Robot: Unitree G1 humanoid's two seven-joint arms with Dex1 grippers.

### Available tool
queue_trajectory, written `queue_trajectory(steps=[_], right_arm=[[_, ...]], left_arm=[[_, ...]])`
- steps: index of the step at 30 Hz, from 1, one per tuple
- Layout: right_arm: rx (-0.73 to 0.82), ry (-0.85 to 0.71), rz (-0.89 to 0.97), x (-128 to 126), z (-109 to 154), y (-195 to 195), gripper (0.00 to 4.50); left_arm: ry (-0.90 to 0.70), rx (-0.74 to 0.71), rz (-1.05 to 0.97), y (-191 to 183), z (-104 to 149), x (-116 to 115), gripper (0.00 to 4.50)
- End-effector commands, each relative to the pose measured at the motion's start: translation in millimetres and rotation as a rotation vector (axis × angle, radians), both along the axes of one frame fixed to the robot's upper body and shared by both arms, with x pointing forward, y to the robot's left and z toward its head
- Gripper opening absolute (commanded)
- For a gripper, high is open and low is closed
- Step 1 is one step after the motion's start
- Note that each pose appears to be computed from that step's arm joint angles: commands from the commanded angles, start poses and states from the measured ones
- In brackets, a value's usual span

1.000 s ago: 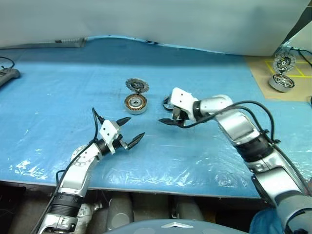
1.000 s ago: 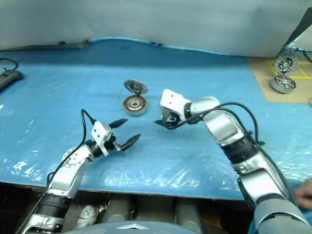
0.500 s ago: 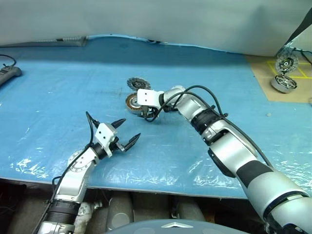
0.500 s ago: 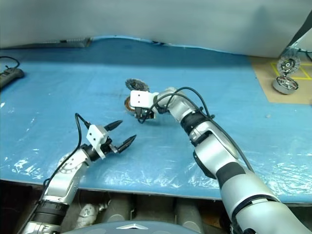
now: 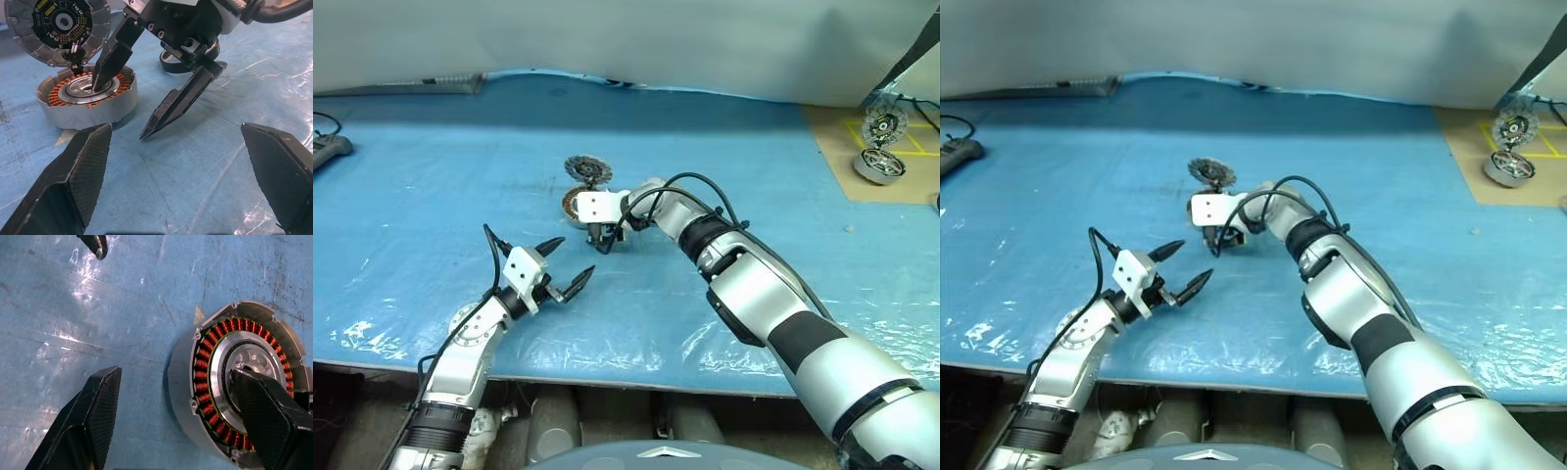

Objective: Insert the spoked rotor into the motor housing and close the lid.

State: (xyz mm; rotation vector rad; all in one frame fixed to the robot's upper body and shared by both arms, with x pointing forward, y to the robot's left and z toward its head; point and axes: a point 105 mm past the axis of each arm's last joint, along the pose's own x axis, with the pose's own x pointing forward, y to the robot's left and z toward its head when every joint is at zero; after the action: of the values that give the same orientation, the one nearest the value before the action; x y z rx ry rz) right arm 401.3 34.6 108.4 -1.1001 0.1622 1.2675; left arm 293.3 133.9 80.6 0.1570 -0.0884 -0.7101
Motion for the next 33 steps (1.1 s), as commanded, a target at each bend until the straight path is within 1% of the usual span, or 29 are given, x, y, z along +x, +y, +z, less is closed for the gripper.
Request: queue_trajectory(steps=[1, 8, 12, 17, 26, 33], right_arm=[[0.052, -0.03, 0.01, 3.6, 22.7, 8.2, 3.83], [0.091, 0.043, 0.113, -6.7, 40.2, 10.7, 3.83], [0.116, 0.018, 0.068, -1.0, 46.0, 12.7, 3.83], [0.093, -0.007, 0.018, 2.3, 35.9, 15.9, 3.83], [0.004, 0.031, -0.024, 0.5, 12.3, 11.9, 3.83], [0.067, 0.055, -0.045, 2.3, 18.7, 12.0, 3.83]], left_arm=[[-0.052, -0.01, 0.004, -1.6, 12.7, -2.4, 4.5], [-0.048, -0.01, 0.013, -0.2, 12.3, -4.2, 4.5], [-0.046, -0.01, 0.009, -0.6, 12.0, -4.1, 4.5], [-0.045, -0.01, 0.007, -0.8, 11.9, -3.8, 4.5], [-0.042, -0.013, 0.018, 0.9, 8.9, -5.4, 4.5], [-0.042, -0.019, 0.025, 0.8, 8.0, -6.4, 4.5]])
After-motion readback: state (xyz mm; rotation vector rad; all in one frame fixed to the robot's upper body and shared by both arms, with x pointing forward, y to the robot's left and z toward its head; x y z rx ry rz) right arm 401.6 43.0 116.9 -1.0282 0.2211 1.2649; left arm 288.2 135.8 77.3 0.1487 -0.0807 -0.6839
